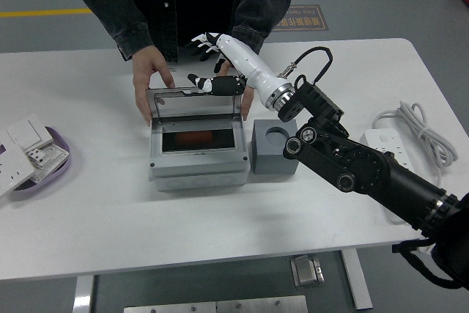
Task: Pick up the cylinder from the cube,place it in the box,flap close box
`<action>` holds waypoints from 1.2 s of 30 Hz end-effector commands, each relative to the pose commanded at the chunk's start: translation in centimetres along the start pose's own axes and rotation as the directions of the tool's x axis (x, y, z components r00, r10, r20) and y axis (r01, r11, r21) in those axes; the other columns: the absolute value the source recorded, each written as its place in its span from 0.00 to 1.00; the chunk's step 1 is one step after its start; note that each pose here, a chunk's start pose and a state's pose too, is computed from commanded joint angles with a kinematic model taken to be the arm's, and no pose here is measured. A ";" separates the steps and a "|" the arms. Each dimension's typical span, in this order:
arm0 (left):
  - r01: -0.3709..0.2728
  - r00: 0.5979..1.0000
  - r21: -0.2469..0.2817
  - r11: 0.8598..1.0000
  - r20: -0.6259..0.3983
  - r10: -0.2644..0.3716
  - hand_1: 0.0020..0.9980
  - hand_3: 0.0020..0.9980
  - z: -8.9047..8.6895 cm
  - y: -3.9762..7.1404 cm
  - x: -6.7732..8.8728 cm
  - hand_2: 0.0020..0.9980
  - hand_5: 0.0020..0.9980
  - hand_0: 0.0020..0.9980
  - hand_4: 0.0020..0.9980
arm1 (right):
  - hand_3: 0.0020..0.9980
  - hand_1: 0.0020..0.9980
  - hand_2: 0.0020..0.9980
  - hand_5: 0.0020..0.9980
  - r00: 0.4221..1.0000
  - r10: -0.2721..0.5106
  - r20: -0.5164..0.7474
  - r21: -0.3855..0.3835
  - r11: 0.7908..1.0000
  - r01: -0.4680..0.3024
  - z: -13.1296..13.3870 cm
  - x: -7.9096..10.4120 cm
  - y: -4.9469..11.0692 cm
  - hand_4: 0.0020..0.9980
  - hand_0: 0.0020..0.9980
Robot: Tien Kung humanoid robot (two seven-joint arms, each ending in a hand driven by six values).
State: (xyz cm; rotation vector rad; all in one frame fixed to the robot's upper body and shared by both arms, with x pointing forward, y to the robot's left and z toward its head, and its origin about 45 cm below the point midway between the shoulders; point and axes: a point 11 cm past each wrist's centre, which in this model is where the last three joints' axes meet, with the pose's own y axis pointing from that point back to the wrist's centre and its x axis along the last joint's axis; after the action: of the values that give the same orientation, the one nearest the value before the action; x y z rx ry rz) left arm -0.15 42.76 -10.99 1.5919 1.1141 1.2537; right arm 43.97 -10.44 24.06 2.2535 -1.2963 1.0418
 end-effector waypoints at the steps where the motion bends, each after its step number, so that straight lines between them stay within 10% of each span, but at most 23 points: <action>1: 0.000 1.000 -0.001 1.000 0.000 0.000 0.58 0.60 0.0 0.0 0.0 0.56 0.20 0.60 0.66 | 0.67 0.56 0.64 0.15 1.000 -0.004 -0.008 -0.008 1.000 0.004 0.4 -0.1 0.0 0.69 0.41; 36: 0.010 1.000 -0.007 1.000 -0.004 -0.010 0.58 0.60 0.0 -0.1 -0.6 0.56 0.20 0.60 0.66 | 0.67 0.52 0.62 0.18 0.933 -0.200 -0.299 0.062 0.972 0.228 -2.8 -6.6 5.4 0.67 0.38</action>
State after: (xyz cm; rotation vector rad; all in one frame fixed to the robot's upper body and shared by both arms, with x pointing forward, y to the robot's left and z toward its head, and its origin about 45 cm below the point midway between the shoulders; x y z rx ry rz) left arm -0.27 42.21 -11.22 1.5773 1.1176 1.2536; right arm 36.10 -7.66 20.70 2.1465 -0.8755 1.3167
